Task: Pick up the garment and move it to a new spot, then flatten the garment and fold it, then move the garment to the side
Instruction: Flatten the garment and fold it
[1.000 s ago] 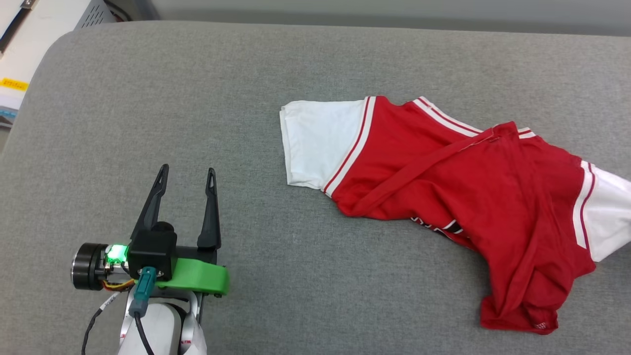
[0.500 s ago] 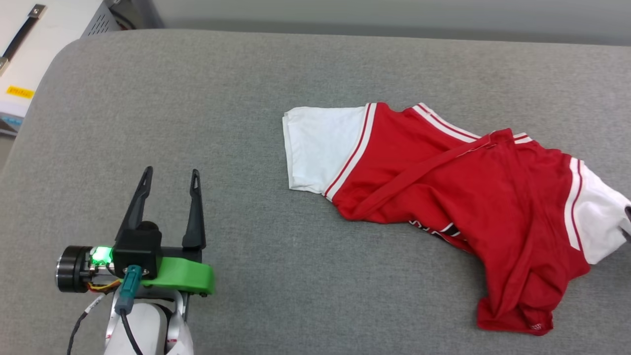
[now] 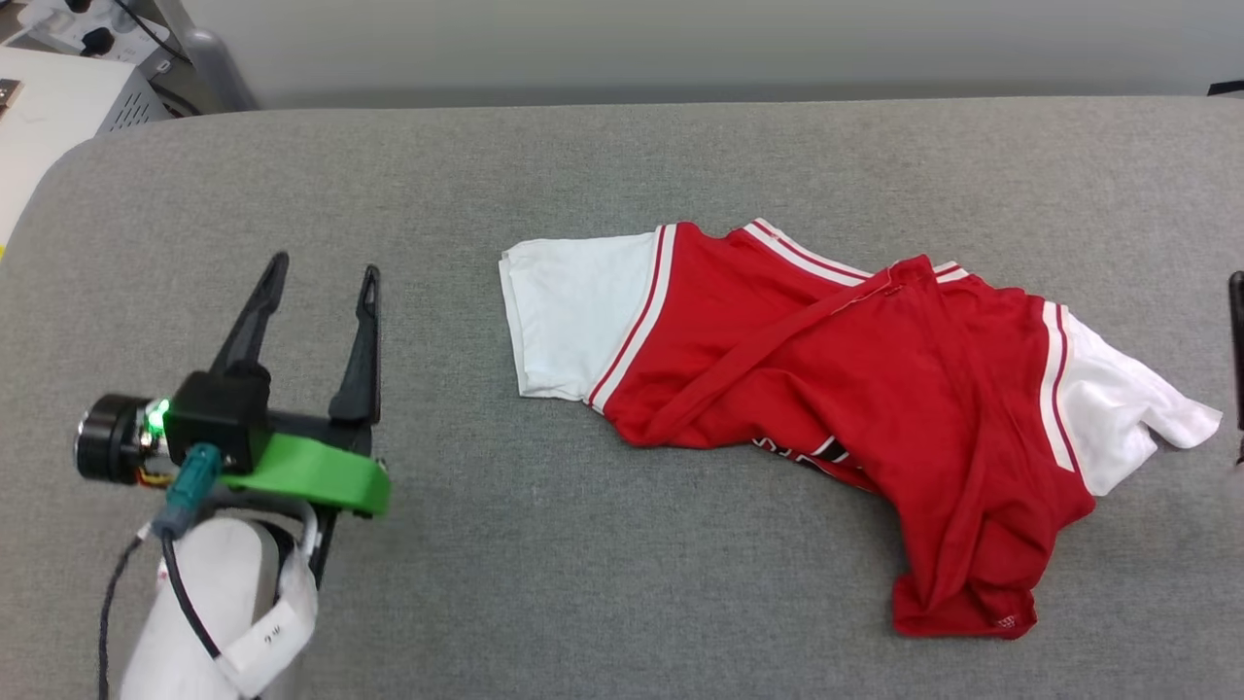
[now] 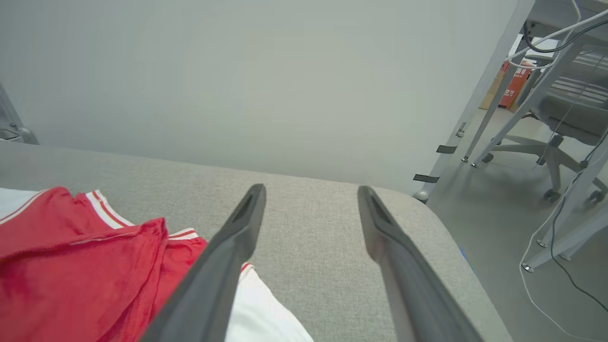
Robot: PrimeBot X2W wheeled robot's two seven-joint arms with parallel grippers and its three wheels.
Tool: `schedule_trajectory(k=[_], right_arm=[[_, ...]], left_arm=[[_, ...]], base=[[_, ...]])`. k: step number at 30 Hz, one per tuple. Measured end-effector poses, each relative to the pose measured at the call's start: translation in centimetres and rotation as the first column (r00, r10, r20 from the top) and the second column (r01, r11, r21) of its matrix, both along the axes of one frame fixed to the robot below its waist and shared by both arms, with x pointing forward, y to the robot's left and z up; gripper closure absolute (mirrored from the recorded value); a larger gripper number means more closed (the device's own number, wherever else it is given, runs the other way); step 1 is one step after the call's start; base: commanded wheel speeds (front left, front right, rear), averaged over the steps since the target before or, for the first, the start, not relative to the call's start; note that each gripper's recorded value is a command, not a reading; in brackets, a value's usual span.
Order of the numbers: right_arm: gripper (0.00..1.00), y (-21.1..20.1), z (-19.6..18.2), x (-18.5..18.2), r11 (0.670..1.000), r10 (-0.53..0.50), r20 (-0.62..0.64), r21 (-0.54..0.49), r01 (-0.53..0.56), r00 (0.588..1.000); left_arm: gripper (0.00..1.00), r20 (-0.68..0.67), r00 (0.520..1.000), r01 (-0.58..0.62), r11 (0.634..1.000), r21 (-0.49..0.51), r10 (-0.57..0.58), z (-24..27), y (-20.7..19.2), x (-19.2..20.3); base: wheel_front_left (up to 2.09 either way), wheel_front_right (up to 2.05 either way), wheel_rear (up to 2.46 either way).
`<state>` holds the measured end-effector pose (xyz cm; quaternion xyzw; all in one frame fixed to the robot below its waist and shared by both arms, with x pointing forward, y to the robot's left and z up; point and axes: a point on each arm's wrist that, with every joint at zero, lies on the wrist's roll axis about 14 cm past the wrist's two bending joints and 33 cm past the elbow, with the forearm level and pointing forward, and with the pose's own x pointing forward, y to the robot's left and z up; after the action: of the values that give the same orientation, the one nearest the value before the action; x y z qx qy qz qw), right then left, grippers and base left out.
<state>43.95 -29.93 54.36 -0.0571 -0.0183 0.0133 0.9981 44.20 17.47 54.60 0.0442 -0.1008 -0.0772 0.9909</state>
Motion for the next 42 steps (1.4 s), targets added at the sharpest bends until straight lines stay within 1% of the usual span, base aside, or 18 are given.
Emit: schedule_trajectory(k=[2,5,9,13,15,16,18,19,22,23,25,29,32,36,38,41,42], right_arm=[[0.00,1.7,0.1,-0.7,0.999,0.000,0.043,0.040,-0.002,0.999],[0.00,3.9,1.0,-1.8,0.998,-0.008,0.108,0.067,0.001,0.994],[0.00,5.5,1.1,-2.6,0.996,-0.011,0.132,0.092,-0.001,0.991],[0.00,6.9,-0.3,-3.1,0.994,-0.003,0.099,0.111,-0.008,0.995],[0.00,7.3,-1.0,-3.2,0.993,0.001,0.085,0.115,-0.011,0.996],[0.00,7.5,-1.2,-3.1,0.993,0.005,0.077,0.115,-0.013,0.997],[0.00,7.9,-1.9,-3.1,0.993,0.016,0.057,0.112,-0.023,0.998],[0.00,8.1,-2.3,-3.0,0.993,0.021,0.048,0.113,-0.027,0.999],[0.00,8.3,-3.5,-2.8,0.993,0.028,0.017,0.113,-0.030,0.999],[0.00,8.4,-3.7,-2.7,0.993,0.031,0.010,0.112,-0.032,0.999],[0.00,8.4,-4.2,-2.3,0.994,0.036,0.002,0.108,-0.036,0.999],[0.00,8.1,-5.2,-1.7,0.994,0.030,-0.017,0.103,-0.028,0.999],[0.00,7.9,-5.9,-1.5,0.995,0.026,-0.033,0.098,-0.023,0.999],[0.00,7.5,-6.6,-1.3,0.996,0.017,-0.051,0.089,-0.012,0.999],[0.00,7.2,-7.0,-1.4,0.996,0.009,-0.059,0.084,-0.004,0.998],[0.00,6.7,-7.4,-1.6,0.997,-0.007,-0.072,0.077,0.012,0.997],[0.00,6.4,-7.5,-1.6,0.997,-0.013,-0.074,0.073,0.018,0.997]], left_arm=[[0.00,0.019,0.999,0.035,0.999,0.023,-0.036,0.8,-0.2,1.3],[0.00,0.044,0.994,0.095,0.992,0.084,-0.099,2.9,-1.1,4.2],[0.00,0.020,0.988,0.153,0.984,0.095,-0.156,4.8,-2.6,7.7],[0.00,-0.127,0.959,0.265,0.960,0.088,-0.253,4.2,-5.7,10.4],[0.00,-0.241,0.929,0.306,0.950,0.069,-0.282,3.1,-6.7,11.6],[0.00,-0.297,0.911,0.317,0.947,0.054,-0.287,2.4,-6.9,12.1],[0.00,-0.446,0.848,0.341,0.939,0.044,-0.287,0.1,-7.3,12.9],[0.00,-0.500,0.819,0.350,0.936,0.045,-0.282,-0.9,-7.4,13.0],[0.00,-0.674,0.694,0.384,0.922,0.050,-0.252,-4.4,-7.6,13.2],[0.00,-0.708,0.661,0.394,0.918,0.047,-0.248,-5.2,-7.7,13.2],[0.00,-0.783,0.579,0.426,0.904,0.051,-0.228,-7.3,-8.1,12.9],[0.00,-0.879,0.446,0.473,0.878,0.072,-0.168,-11.3,-8.4,12.3],[0.00,-0.917,0.372,0.487,0.871,0.062,-0.142,-13.8,-8.5,12.0],[0.00,-0.948,0.306,0.516,0.853,0.083,-0.093,-17.0,-8.4,11.6],[0.00,-0.955,0.289,0.532,0.840,0.101,-0.069,-17.9,-8.4,11.7],[0.00,-0.965,0.257,0.547,0.831,0.096,-0.058,-18.6,-8.6,11.9],[0.66,-0.968,0.247,0.558,0.824,0.099,-0.051,-18.8,-8.5,11.8]], base=[[0.00,0.00,0.00],[0.00,0.00,0.00],[0.00,0.00,0.00],[0.00,0.00,0.00],[0.00,0.00,0.00],[0.00,0.00,0.00],[0.00,0.00,0.00],[0.00,0.00,0.00],[0.00,0.00,0.00],[0.00,0.00,0.00],[0.00,0.00,0.00],[0.00,0.00,0.00],[0.00,0.00,0.00],[0.00,0.00,0.00],[0.00,0.00,0.00],[0.00,0.00,0.00],[0.00,0.00,0.00]])
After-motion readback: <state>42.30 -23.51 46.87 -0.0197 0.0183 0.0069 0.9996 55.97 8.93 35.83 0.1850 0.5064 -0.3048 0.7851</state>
